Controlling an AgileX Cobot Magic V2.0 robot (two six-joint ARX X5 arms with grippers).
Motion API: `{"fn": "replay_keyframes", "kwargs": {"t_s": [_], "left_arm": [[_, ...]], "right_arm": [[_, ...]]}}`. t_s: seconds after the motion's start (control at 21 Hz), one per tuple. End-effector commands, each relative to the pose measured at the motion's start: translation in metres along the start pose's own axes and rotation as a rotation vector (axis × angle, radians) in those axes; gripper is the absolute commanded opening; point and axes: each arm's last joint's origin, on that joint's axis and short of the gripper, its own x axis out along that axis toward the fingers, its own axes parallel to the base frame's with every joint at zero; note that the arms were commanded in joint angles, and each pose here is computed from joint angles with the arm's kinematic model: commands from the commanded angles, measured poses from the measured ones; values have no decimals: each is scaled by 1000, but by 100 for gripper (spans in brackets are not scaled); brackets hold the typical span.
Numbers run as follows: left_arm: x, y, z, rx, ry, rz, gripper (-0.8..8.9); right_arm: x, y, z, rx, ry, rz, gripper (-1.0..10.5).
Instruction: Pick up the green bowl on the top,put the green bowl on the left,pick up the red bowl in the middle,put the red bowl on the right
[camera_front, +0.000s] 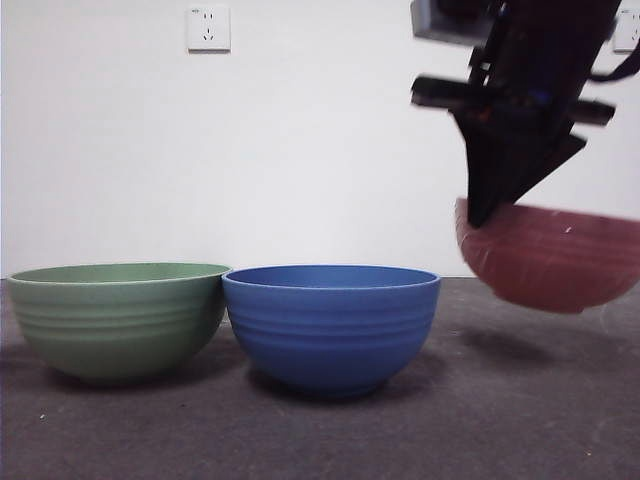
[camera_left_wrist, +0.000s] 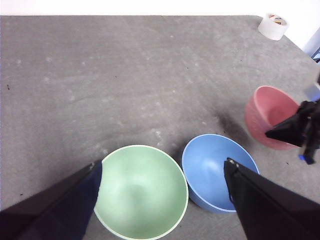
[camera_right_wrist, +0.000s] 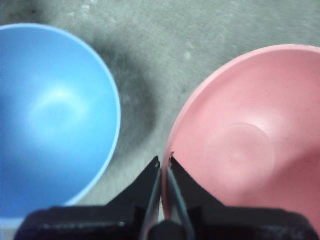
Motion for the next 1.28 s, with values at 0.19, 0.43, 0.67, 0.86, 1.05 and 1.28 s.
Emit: {"fn": "replay_keyframes", "kwargs": {"t_s": [0.19, 0.43, 0.67, 0.86, 1.05, 1.28], "left_arm": [[0, 0, 0, -4, 0, -3, 407], [0, 0, 0, -4, -1, -3, 407], [0, 0, 0, -3, -2, -2, 407], [0, 0, 1, 0, -10, 1, 404], [0, 0, 2, 64, -26, 2, 37], [-3, 2, 4, 155, -67, 118, -8]], "right_arm": [[28, -1, 1, -7, 42, 64, -17], [49, 1, -3, -11, 112, 64, 99], [38, 0, 0, -2, 71, 60, 220], [-16, -6, 7, 15, -141, 67, 216], [-86, -14, 1, 20, -407, 66, -19], [-130, -21, -40, 56, -700, 43, -18]]}}
